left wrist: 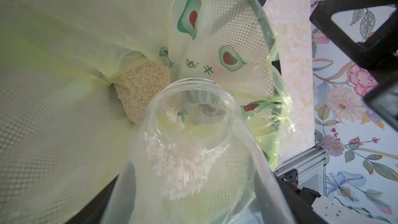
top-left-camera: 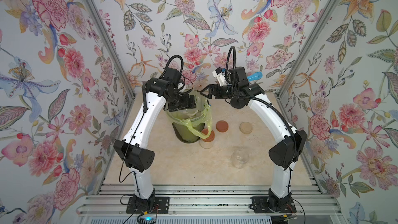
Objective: Empty moldy rice from jars
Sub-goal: Pour the moldy rice from the jar into the trash bin.
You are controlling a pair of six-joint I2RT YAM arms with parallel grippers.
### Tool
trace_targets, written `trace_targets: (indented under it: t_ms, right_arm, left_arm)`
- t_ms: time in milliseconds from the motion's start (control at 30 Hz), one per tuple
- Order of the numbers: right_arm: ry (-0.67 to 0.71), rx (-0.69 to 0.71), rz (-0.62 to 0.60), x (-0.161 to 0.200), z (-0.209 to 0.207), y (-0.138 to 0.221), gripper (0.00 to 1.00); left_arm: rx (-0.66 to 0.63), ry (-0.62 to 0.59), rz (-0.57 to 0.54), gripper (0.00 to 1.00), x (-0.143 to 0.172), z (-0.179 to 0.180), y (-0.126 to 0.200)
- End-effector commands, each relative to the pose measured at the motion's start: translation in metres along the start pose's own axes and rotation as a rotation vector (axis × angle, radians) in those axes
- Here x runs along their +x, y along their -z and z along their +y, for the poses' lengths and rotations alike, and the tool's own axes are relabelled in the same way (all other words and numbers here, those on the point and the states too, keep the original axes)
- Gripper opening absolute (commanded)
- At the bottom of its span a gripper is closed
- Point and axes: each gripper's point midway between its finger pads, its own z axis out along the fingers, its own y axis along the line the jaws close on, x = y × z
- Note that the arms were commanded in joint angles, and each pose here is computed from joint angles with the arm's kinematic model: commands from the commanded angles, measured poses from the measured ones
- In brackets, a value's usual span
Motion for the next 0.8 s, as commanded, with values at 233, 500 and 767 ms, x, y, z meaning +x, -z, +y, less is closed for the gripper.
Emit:
trace_targets:
  t_ms: [233,500,767]
  right_arm:
    - [0.001,-0.047,-0.022,-0.010,0.010,0.003,1.00]
    - [-0.006,-0.084,-0.024,-0.013,0.022,0.006,1.00]
    - [-0.079,-0.144,0.006,-0.008,0.039,0.002,1.00]
  left_arm:
    - [0.302,0.201,-0.017,0.00,-0.041,-0.014,0.026]
    - [0.294,0.194,-0.052,0.00,-0.048,-0.005,0.034]
    - [0.146,0.071,-0.180,0.00,-0.049,0.012,0.057]
